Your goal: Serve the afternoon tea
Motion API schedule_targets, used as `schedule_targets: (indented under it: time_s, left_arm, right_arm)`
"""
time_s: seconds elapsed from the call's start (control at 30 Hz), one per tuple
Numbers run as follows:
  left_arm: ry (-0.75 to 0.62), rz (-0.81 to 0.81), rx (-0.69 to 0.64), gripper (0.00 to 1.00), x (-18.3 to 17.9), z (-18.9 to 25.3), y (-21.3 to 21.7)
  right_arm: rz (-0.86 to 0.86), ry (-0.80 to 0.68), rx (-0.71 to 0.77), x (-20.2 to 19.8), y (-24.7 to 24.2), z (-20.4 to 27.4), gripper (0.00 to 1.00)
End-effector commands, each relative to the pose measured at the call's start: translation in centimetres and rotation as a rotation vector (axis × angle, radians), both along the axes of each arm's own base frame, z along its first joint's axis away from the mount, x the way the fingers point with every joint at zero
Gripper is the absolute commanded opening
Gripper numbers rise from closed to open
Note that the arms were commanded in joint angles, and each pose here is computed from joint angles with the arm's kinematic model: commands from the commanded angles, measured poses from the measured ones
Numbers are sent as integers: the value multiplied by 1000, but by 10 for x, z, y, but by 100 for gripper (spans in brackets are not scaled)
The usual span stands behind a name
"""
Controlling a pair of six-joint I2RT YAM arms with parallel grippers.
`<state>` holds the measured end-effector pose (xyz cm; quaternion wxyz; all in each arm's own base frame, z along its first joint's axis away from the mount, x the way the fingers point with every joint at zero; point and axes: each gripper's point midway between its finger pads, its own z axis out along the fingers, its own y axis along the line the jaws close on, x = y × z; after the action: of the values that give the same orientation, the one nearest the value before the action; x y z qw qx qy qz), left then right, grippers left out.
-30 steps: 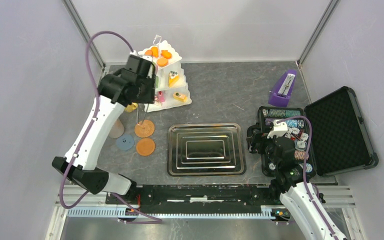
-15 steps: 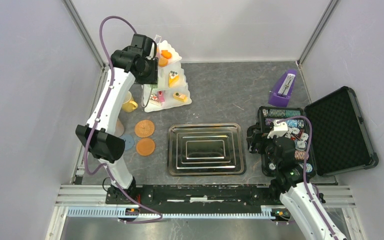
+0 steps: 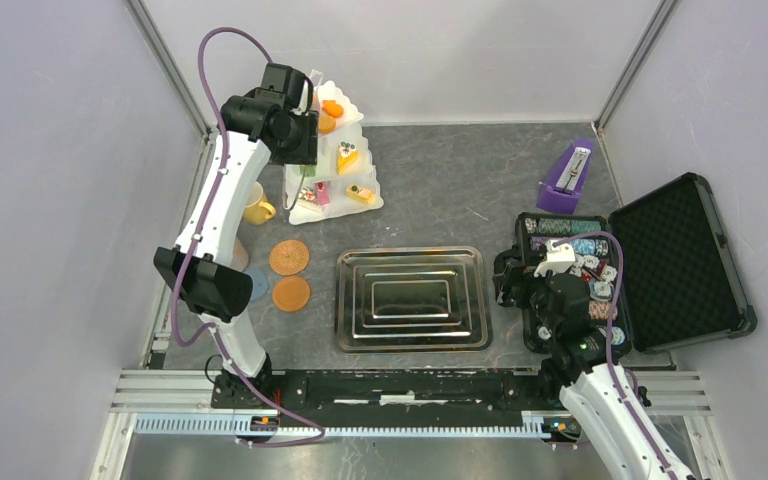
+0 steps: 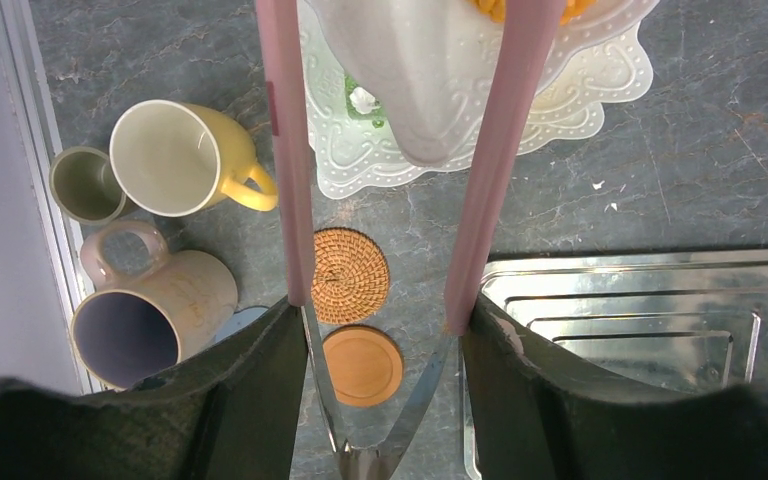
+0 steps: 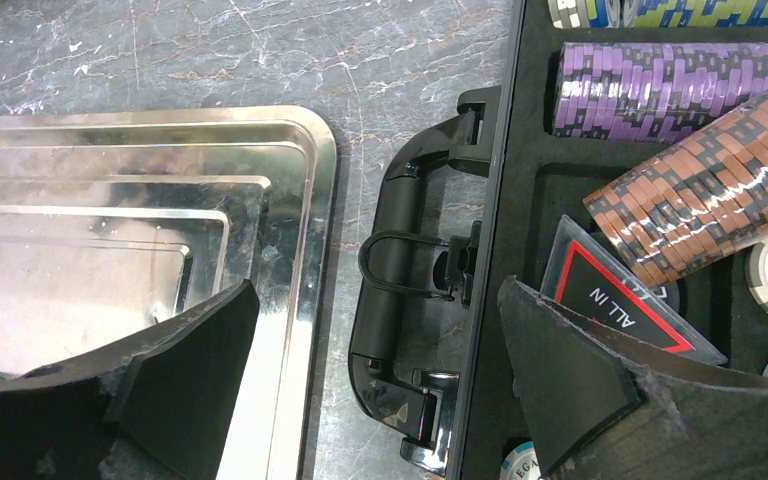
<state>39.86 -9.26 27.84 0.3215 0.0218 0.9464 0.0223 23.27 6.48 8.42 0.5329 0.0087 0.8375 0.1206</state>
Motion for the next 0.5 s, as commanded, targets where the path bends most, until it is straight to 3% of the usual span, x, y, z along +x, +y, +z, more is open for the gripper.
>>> schedule_targets:
  time_s: [0.0,0.47]
  left_arm:
    - [-75,-7,16,62,3,25,7]
    - [-188,-32,-54,59,-21,67,5]
  right_arm:
    - [-1,-34,5,5,1,8,98]
    - [1,-34,10,5,2,8,98]
